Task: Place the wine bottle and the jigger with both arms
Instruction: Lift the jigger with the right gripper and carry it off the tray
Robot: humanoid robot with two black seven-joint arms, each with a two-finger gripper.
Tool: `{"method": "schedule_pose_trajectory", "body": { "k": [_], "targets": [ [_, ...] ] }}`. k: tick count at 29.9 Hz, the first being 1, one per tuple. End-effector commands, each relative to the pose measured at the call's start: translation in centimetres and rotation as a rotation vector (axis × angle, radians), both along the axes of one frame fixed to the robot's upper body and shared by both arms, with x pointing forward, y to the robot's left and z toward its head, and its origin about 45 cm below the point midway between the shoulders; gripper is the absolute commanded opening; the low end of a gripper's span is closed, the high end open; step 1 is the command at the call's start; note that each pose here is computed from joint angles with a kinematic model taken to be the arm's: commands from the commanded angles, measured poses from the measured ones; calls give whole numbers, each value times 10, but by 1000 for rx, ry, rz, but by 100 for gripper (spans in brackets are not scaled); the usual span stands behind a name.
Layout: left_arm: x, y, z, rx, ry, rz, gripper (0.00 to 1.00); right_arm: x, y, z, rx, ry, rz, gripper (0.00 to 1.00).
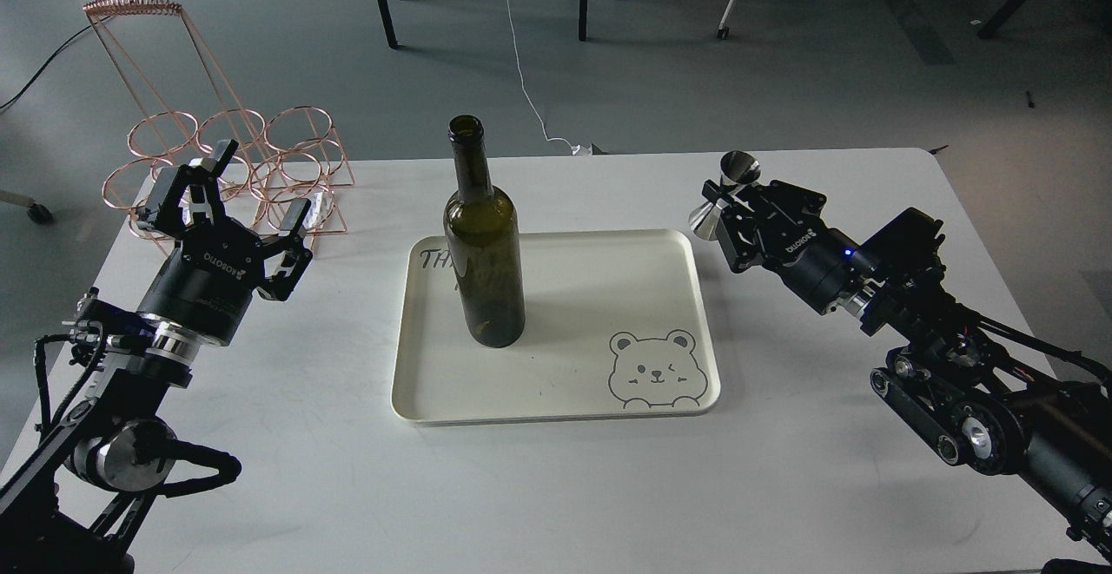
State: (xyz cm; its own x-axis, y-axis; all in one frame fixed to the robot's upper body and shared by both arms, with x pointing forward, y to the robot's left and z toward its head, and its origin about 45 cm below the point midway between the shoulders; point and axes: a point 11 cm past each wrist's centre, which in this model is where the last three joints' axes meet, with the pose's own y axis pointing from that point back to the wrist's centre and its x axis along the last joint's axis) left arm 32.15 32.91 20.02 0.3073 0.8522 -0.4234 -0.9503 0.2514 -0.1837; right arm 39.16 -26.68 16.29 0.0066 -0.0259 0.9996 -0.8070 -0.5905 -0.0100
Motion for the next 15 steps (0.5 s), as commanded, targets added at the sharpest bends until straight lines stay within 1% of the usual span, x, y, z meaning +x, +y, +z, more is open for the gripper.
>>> {"method": "schedule_pose_trajectory", "body": {
  "k": [1, 4, 9, 15],
  "targets": [
    [0, -1, 0, -1, 0, 0, 98, -5, -44, 1, -4, 5, -102, 22],
    [0, -3, -1, -9, 1, -2, 98, -16, -71, -9, 38, 45, -183, 22],
    [0, -4, -2, -10, 2, -3, 98, -32, -114, -36, 18, 127, -306, 22],
    [0, -5, -2, -12, 3, -5, 98, -40, -134, -51, 8, 176, -378, 22]
  ]
}}
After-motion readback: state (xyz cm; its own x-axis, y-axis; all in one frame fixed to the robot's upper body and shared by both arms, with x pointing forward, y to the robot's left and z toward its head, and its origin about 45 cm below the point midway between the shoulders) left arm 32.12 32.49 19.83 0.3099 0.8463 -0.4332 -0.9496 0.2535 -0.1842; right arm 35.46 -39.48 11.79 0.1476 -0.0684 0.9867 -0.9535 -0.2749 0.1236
